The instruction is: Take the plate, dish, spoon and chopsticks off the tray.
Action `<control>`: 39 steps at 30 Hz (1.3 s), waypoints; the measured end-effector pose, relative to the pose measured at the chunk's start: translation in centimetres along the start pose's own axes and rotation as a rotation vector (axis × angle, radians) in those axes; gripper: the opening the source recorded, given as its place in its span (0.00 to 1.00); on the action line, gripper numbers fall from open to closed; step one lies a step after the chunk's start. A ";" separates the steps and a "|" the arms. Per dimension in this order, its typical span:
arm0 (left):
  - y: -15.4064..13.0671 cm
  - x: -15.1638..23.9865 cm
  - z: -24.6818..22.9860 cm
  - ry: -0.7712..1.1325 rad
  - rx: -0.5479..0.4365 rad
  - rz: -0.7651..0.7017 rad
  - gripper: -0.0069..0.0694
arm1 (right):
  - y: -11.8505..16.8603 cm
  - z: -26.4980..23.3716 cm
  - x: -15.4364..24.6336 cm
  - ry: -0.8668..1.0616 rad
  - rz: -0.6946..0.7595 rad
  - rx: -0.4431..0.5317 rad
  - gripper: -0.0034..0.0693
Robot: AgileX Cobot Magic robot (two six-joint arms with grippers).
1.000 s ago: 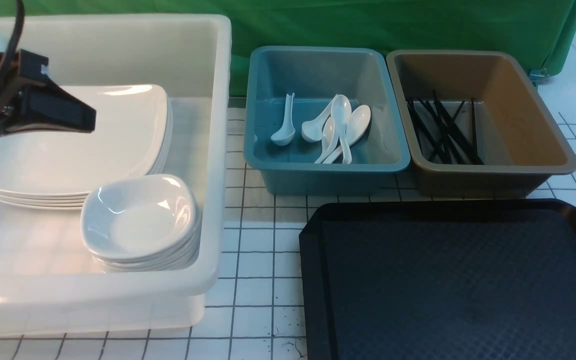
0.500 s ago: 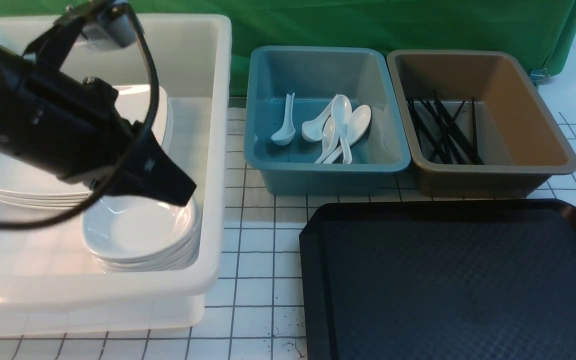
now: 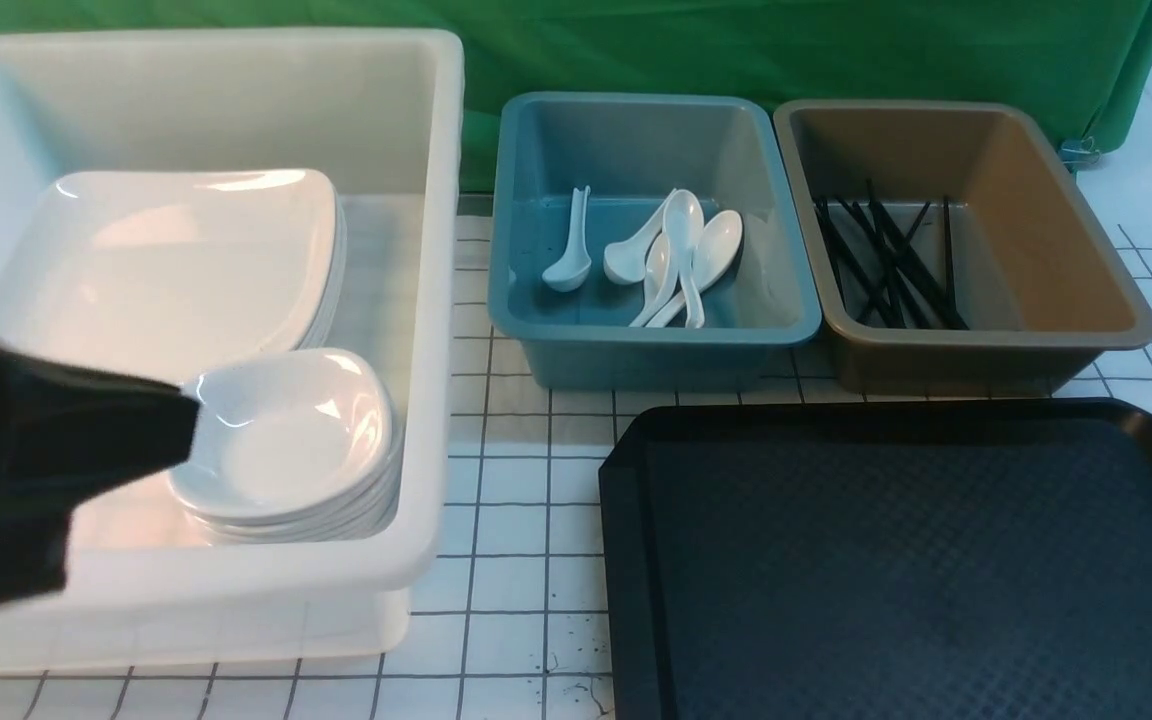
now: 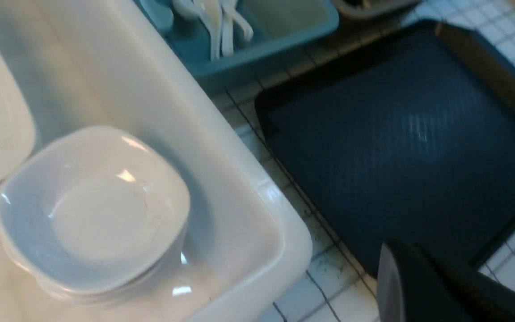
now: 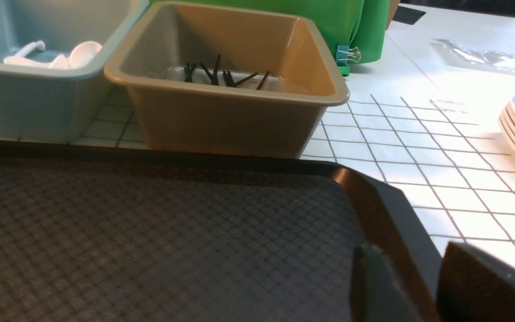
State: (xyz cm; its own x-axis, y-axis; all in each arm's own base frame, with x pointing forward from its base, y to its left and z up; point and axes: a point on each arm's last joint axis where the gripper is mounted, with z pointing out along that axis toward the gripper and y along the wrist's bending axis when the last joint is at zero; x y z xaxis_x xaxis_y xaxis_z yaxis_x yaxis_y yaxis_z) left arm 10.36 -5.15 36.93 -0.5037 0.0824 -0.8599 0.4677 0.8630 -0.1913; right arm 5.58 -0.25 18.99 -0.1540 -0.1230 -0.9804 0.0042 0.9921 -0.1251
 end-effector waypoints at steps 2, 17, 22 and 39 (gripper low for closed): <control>0.0 1.9 -0.7 -0.128 -0.031 -0.014 0.09 | 0.0 0.0 0.0 0.000 0.000 0.000 0.37; 2.0 10.8 -0.1 -0.416 -0.187 -0.015 0.09 | 0.0 0.0 0.0 0.000 0.000 0.000 0.38; 2.7 11.8 0.5 -0.359 -0.261 0.098 0.09 | 0.0 0.0 0.0 0.000 0.000 0.000 0.38; 5.7 17.1 1.9 -0.457 -0.566 0.021 0.09 | 0.0 0.0 0.0 0.000 0.000 0.000 0.38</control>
State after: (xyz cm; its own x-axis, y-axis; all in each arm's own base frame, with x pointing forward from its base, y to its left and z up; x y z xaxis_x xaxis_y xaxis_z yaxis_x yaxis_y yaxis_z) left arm 5.82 0.19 20.22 -0.0868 -0.0080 -0.9962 -0.0354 0.9994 -0.0050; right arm 5.58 -0.25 18.99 -0.1540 -0.1227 -0.9804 0.0043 0.9922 -0.1249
